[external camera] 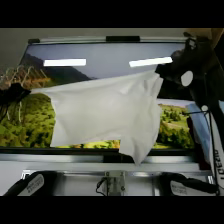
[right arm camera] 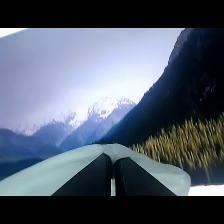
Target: Fold the shirts.
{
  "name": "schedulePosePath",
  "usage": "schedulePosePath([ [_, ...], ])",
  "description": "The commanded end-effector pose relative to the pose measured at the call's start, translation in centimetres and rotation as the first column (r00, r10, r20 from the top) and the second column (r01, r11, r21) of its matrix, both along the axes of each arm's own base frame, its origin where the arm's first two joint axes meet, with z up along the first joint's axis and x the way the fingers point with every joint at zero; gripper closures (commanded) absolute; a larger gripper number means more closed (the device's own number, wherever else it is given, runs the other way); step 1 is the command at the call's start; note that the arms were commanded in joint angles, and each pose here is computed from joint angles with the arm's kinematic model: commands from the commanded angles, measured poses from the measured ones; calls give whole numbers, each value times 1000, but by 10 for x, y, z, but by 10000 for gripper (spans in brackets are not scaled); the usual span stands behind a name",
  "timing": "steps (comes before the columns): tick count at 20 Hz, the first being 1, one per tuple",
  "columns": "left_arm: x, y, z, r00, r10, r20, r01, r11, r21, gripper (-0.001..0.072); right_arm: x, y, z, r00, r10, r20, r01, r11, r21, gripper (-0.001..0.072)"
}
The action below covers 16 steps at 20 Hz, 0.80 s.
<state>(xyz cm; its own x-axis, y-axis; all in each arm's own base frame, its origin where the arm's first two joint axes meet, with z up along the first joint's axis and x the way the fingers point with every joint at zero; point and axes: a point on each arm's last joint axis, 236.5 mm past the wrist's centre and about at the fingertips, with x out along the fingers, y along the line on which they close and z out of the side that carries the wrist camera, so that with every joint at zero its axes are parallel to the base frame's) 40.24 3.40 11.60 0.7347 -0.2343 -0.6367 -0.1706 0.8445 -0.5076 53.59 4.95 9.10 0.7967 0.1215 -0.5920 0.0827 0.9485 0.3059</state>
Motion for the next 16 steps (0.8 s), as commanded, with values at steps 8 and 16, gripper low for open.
schedulePosePath([
  [8, 62, -100, -117, 943, -237, -233, 210, 969, -133, 384, -16, 26, -99, 961, 17, -275, 1, 998, 67, 191],
  [16, -131, 9, -120, 622, -286, -729, 132, 956, -263, 123, -200, -70, -92, 615, 191, -765, -300, 954, -3, 139],
])
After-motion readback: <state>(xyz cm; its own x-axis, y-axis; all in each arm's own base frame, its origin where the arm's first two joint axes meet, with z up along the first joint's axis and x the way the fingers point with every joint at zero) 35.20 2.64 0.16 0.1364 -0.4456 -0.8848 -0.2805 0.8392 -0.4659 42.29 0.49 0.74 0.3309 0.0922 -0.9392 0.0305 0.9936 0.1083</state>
